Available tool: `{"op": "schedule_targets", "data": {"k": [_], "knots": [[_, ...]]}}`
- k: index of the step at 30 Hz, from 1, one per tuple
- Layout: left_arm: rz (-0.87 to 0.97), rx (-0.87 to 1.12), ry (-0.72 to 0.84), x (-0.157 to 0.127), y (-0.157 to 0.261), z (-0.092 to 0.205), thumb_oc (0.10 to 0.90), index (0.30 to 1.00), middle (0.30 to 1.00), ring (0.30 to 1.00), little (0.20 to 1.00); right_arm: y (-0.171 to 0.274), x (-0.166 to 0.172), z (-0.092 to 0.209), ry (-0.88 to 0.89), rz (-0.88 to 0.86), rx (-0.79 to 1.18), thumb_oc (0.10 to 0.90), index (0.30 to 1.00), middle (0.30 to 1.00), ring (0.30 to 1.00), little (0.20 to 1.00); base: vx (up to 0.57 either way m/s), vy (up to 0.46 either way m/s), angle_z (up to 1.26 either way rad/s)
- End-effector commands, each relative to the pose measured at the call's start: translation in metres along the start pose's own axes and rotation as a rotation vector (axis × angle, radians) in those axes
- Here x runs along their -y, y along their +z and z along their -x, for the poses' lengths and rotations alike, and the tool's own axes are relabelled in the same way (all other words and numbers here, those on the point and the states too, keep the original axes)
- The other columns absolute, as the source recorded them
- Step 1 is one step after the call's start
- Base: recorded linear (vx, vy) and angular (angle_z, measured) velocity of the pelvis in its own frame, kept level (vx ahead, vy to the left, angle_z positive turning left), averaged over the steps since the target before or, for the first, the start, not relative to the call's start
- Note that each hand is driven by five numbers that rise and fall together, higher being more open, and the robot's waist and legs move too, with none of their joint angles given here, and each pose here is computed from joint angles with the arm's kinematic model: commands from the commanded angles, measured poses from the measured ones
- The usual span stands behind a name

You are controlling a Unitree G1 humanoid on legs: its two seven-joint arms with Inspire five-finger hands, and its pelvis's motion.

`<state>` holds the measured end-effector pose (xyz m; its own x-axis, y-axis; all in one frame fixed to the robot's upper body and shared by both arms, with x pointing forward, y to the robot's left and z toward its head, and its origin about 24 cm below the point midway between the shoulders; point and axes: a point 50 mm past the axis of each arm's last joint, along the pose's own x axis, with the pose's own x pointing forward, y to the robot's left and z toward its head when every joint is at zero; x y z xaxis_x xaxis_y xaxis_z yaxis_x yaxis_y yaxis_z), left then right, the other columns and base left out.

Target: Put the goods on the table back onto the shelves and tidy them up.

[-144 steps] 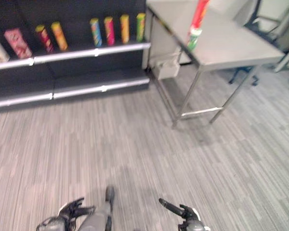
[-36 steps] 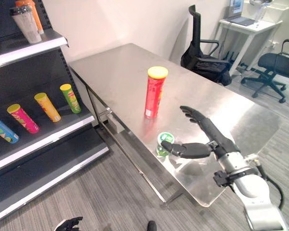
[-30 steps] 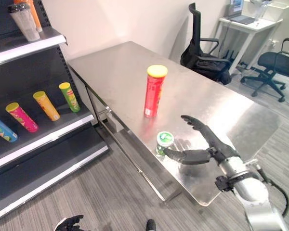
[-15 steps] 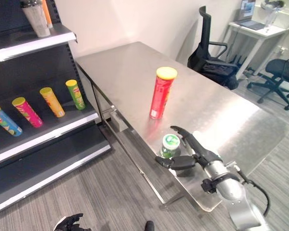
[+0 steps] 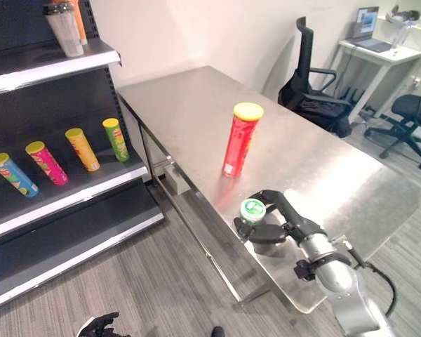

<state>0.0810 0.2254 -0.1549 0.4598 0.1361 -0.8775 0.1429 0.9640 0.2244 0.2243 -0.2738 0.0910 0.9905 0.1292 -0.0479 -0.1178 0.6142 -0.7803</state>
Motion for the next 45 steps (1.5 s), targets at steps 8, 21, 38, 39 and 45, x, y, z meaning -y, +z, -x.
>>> {"op": "schedule_targets", "data": {"k": [8, 21, 38, 39, 45], "knots": [[-0.044, 0.034, 0.08, -0.029, 0.011, -0.003, 0.8, 0.9, 0.9, 0.9, 0.9, 0.027, 0.043, -0.009, -0.214, 0.035, 0.156, 0.4, 0.3, 0.3, 0.3, 0.3, 0.0, -0.004, 0.0], [-0.003, 0.1, 0.087, -0.043, 0.029, -0.003, 0.8, 0.9, 0.9, 0.9, 0.9, 0.059, 0.097, -0.01, -0.263, -0.207, 0.358, 0.4, 0.3, 0.3, 0.3, 0.3, 0.0, -0.064, 0.01], [0.085, 0.249, 0.121, -0.056, 0.066, -0.003, 0.8, 0.9, 0.9, 0.9, 0.9, 0.056, 0.112, -0.002, -0.26, -0.321, 0.38, 0.4, 0.3, 0.3, 0.3, 0.3, -0.06, 0.205, 0.31], [0.076, 0.24, 0.14, -0.063, 0.063, -0.002, 0.8, 0.9, 0.9, 0.9, 0.9, 0.057, 0.108, -0.006, -0.258, -0.314, 0.38, 0.4, 0.3, 0.3, 0.3, 0.3, -0.01, 0.557, 0.44], [0.113, 0.179, 0.225, -0.086, 0.047, 0.003, 0.8, 0.9, 0.9, 0.9, 0.9, 0.065, 0.103, -0.018, -0.343, -0.261, 0.39, 0.4, 0.3, 0.3, 0.3, 0.3, 0.0, 0.361, 0.04]]}}
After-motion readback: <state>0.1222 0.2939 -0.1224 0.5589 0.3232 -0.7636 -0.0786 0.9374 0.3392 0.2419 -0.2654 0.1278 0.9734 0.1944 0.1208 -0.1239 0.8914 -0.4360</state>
